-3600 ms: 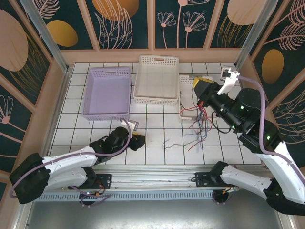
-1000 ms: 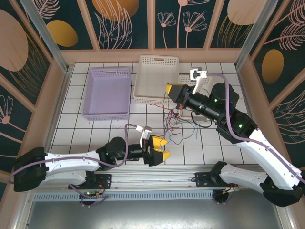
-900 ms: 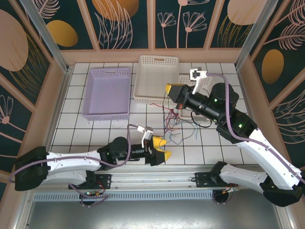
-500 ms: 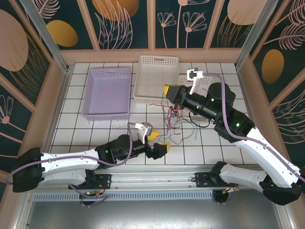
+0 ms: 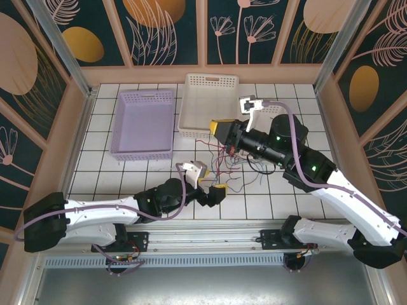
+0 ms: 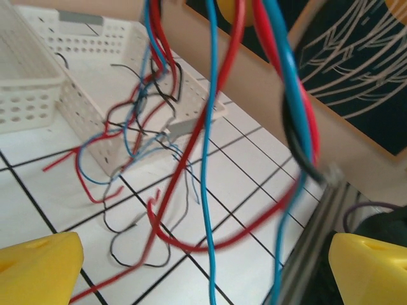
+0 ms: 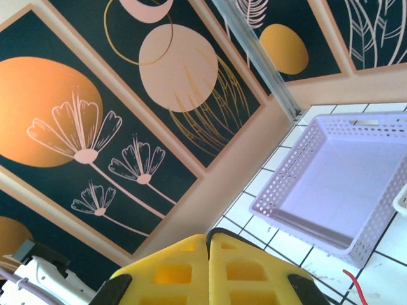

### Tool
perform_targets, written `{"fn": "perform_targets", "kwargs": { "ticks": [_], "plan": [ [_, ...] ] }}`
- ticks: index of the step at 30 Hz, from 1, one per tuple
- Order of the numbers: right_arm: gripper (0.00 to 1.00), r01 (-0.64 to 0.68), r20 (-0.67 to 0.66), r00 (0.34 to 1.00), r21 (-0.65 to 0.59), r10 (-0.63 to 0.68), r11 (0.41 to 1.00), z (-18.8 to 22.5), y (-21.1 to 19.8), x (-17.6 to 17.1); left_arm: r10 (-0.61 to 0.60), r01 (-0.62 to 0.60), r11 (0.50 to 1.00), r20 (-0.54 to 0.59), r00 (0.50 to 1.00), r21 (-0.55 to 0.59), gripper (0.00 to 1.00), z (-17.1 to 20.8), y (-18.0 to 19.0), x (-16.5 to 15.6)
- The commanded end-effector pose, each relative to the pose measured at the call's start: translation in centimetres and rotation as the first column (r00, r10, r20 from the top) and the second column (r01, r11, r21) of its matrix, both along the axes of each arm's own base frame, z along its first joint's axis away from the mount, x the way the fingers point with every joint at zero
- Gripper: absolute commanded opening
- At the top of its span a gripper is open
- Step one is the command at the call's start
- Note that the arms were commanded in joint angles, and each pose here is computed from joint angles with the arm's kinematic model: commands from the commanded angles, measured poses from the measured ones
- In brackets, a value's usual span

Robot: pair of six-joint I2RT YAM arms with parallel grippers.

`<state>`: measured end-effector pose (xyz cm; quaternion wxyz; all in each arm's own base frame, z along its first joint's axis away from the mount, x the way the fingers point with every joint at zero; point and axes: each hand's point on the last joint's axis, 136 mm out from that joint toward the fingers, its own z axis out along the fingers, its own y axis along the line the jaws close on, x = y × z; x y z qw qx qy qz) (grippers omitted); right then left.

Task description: Untangle the cables

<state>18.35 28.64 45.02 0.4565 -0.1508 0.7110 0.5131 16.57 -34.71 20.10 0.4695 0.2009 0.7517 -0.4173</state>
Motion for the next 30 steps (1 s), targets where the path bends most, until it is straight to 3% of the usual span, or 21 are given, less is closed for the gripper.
{"fn": "perform_targets", "kwargs": {
  "ticks": [1,5,8,17,23,27,30],
  "plan": [
    [0.00,0.003,0.044,0.999,0.070,-0.006,0.998,2.5,0.1,-0.6,0.101,-0.097,0.994,0.087,0.991,-0.049,0.99,2.7,0.5,1.7],
    [0.00,-0.002,0.047,0.999,0.074,-0.001,0.997,2.5,0.4,-1.0,0.133,-0.128,0.990,0.114,0.985,-0.055,0.97,2.8,0.7,2.2],
    [0.00,-0.019,0.048,0.999,0.085,0.015,0.996,2.7,0.6,-1.3,0.124,-0.118,0.991,0.123,0.985,-0.059,0.91,2.8,0.3,2.2],
    [0.00,-0.037,0.056,0.998,0.097,0.031,0.995,3.4,0.9,-2.1,0.110,-0.100,0.992,0.131,0.985,-0.080,0.34,2.5,0.2,2.0],
    [0.00,-0.040,0.060,0.998,0.108,0.034,0.993,3.6,0.9,-2.3,0.103,-0.088,0.990,0.135,0.986,-0.110,0.18,2.8,0.8,1.6],
    [0.00,-0.024,0.063,0.998,0.109,0.018,0.994,3.7,0.6,-2.3,0.086,-0.071,0.991,0.133,0.987,-0.113,0.00,2.8,0.9,1.2],
    [0.00,-0.002,0.065,0.998,0.107,-0.005,0.994,3.7,0.2,-2.1,0.080,-0.065,0.991,0.125,0.989,-0.119,0.00,2.8,1.3,1.0]
  ]
}}
